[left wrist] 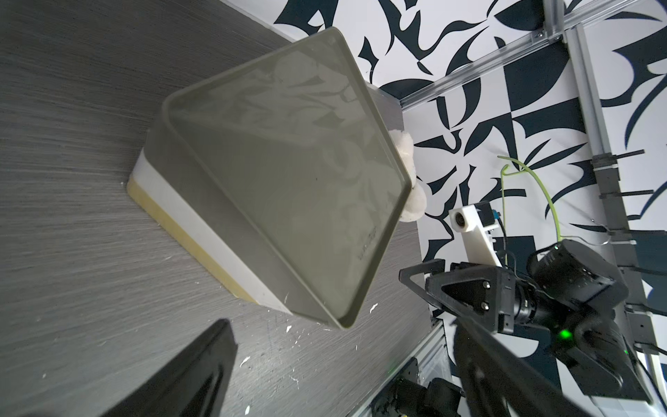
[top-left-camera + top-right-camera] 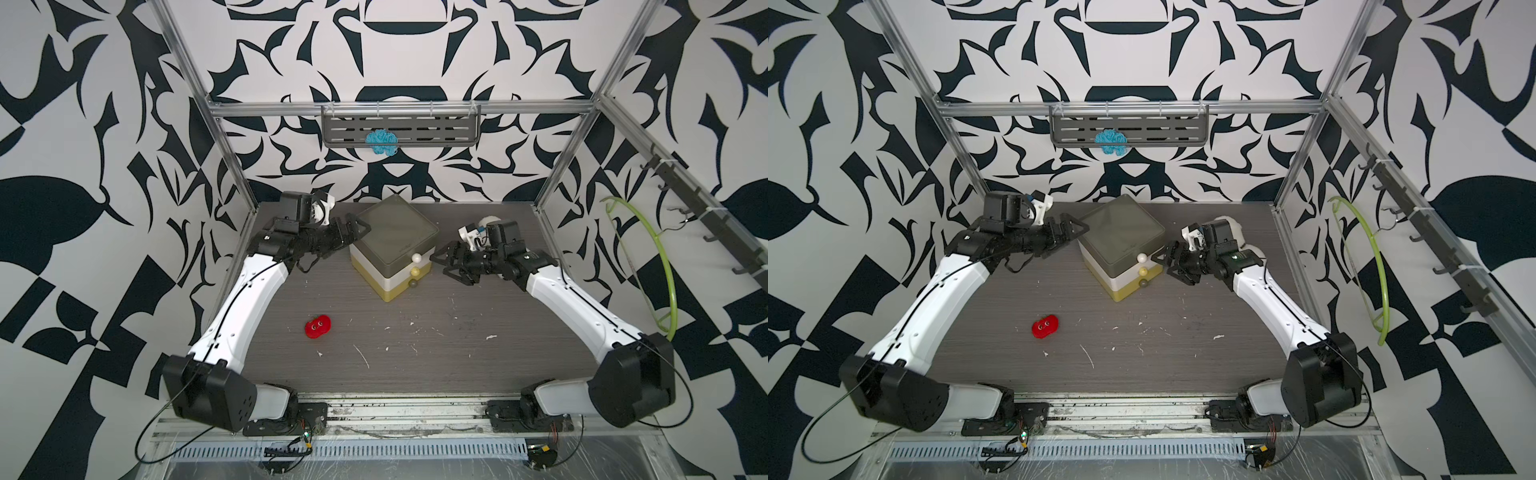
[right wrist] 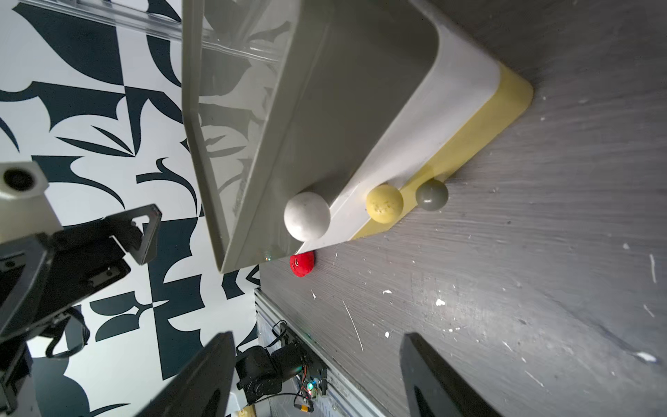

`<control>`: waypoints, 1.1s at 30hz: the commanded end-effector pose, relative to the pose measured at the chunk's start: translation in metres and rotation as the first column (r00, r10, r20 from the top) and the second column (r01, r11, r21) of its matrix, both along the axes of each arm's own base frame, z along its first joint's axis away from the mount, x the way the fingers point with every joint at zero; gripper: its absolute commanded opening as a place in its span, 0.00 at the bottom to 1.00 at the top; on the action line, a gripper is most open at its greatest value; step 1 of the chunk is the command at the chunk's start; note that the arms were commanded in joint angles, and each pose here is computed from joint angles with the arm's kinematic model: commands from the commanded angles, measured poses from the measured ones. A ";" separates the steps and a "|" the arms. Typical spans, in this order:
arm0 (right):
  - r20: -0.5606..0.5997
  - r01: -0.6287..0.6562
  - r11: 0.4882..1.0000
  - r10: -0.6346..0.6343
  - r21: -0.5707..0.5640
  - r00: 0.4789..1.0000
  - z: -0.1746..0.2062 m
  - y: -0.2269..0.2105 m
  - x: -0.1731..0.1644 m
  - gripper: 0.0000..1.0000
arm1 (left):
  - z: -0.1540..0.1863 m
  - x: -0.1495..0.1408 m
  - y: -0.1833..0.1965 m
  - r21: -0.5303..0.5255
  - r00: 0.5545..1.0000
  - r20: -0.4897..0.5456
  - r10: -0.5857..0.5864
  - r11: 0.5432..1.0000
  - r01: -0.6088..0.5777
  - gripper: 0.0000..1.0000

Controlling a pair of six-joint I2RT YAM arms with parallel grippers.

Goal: Take the keys out of the drawer
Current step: Open the drawer in the storage box.

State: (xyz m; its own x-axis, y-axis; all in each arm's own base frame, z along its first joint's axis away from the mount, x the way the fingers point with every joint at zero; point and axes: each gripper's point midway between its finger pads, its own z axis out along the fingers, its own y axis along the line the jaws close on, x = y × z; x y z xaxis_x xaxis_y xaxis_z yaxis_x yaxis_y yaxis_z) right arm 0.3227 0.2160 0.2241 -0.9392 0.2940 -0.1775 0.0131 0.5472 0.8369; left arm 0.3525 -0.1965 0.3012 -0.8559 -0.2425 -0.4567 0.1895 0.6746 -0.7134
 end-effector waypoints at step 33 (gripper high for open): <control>0.060 -0.027 0.992 0.019 0.124 0.998 -0.015 0.054 0.040 0.54 | -0.029 0.040 -0.077 -0.006 0.991 -0.059 -0.122 0.993 0.122 0.99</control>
State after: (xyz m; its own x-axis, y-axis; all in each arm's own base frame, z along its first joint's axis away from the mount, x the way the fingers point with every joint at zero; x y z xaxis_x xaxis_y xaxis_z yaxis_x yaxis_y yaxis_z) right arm 0.3582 0.2648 0.1974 -0.9445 0.2927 -0.1489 0.0039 0.4633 0.8862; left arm 0.3923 -0.2708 0.2693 -0.9059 -0.1437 -0.3984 0.2099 0.6646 -0.7171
